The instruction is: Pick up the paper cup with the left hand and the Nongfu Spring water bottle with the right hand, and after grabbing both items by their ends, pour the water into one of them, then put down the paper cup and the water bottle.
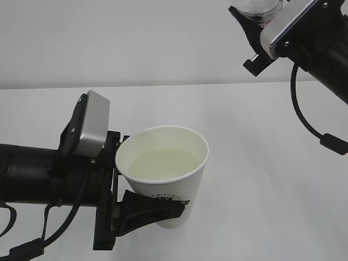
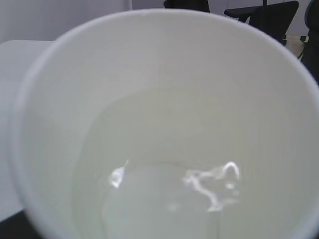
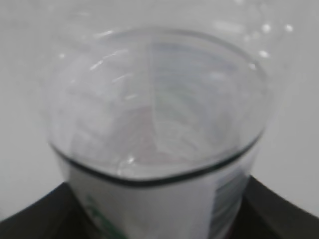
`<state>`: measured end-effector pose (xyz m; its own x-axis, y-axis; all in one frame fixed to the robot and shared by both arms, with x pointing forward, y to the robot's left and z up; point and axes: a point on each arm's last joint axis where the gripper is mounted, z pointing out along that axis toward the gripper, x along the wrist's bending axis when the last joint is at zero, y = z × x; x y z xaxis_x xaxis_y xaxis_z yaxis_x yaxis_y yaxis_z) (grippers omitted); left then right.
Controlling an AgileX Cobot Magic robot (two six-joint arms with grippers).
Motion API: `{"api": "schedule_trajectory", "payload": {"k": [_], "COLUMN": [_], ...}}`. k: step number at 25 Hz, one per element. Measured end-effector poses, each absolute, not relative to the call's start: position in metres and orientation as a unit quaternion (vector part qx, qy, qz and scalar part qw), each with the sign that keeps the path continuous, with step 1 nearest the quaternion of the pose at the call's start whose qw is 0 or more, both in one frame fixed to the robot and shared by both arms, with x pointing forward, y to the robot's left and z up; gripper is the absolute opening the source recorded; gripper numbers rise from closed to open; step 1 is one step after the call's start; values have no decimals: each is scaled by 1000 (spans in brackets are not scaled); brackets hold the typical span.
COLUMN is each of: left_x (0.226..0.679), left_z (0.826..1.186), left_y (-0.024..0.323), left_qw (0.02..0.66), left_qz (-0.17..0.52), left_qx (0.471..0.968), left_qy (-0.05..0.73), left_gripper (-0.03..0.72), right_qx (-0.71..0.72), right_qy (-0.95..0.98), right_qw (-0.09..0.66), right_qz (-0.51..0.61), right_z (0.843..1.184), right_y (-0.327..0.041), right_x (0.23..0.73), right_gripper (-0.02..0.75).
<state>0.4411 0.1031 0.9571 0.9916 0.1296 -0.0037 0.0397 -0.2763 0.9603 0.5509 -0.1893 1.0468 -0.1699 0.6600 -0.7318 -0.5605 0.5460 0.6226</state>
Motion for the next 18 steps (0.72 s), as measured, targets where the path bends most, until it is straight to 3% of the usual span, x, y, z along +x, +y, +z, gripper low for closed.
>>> {"api": "schedule_trajectory", "payload": {"k": [18], "left_x": [441], "left_z": [957], "left_y": [103], "left_qw": [599], "left_qz": [38], "left_qx": [798], "left_qy": [53], "left_gripper": [528], "right_qx": [101], "right_qy": [600], "right_qw": [600], "right_qz": [519], "right_z": [1045], "right_y": [-191], "right_x": [552], "right_gripper": [470]}}
